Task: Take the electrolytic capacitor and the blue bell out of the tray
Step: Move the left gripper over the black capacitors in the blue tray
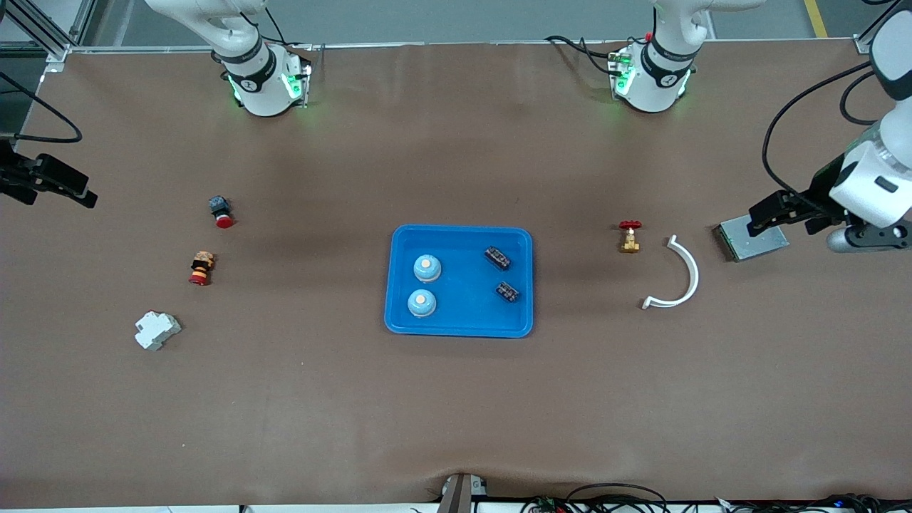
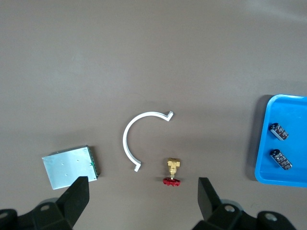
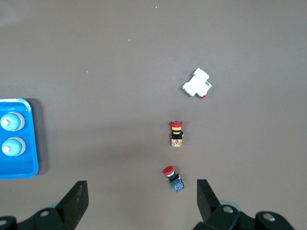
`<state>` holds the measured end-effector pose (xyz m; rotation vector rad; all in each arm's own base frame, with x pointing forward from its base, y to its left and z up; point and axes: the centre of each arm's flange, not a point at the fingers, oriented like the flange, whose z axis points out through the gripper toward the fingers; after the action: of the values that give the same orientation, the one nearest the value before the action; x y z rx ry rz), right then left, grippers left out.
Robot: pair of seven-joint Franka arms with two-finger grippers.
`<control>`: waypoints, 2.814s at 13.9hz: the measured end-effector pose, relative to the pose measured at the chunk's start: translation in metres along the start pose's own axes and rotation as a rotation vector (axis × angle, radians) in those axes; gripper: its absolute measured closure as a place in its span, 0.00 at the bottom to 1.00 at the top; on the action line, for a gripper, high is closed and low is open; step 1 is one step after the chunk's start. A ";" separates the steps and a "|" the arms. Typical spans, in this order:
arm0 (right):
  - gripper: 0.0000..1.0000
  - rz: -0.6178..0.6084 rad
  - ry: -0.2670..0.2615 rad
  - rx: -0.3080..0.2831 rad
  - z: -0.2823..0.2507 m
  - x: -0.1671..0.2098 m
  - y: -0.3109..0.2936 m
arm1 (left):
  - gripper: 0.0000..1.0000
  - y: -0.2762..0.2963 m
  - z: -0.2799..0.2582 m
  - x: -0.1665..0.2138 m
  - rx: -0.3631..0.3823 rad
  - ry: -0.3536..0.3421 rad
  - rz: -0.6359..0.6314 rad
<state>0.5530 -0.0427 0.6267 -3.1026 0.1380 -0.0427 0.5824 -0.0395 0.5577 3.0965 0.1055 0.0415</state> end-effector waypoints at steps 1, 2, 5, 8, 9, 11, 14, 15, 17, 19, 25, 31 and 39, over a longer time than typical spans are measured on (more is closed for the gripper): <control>0.00 0.000 0.000 0.000 0.000 0.000 0.000 | 0.00 0.006 0.006 0.001 0.001 -0.010 -0.013; 0.00 0.000 0.000 0.000 0.000 0.000 0.000 | 0.00 0.012 0.010 0.002 0.001 -0.017 -0.018; 0.00 0.000 0.000 0.000 0.000 0.000 0.000 | 0.00 0.018 0.019 0.003 0.000 -0.036 -0.018; 0.00 0.000 0.000 0.000 0.000 0.000 0.000 | 0.00 0.027 0.029 0.004 -0.012 -0.058 -0.075; 0.00 0.000 0.000 0.000 0.000 0.000 0.000 | 0.00 0.036 0.035 0.004 -0.008 -0.069 -0.117; 0.00 0.000 0.000 0.000 0.000 0.000 0.000 | 0.00 0.061 0.050 0.003 0.002 -0.091 -0.184; 0.00 0.000 0.000 0.000 0.000 0.000 0.000 | 0.00 0.084 0.071 0.004 0.018 -0.117 -0.274; 0.00 0.000 0.000 0.000 0.000 0.000 0.000 | 0.00 0.090 0.075 0.006 0.021 -0.119 -0.312; 0.00 0.000 0.000 0.000 0.000 0.000 0.000 | 0.00 0.109 0.089 0.009 0.034 -0.133 -0.381; 0.00 0.000 0.000 0.000 0.000 0.000 0.000 | 0.00 0.134 0.106 0.014 0.045 -0.138 -0.452; 0.00 0.000 0.000 0.000 0.000 0.000 0.000 | 0.00 0.191 0.151 0.028 0.019 -0.094 -0.671; 0.00 0.000 -0.001 0.000 0.000 0.000 0.000 | 0.00 0.261 0.209 0.017 -0.008 -0.063 -0.803; 0.00 -0.002 -0.021 0.002 0.011 -0.001 -0.007 | 0.00 0.321 0.250 0.009 -0.021 -0.058 -0.945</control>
<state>0.5529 -0.0355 0.6164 -3.1003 0.1339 -0.0097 0.6198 -0.3695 0.3220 2.6833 1.4867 -0.0778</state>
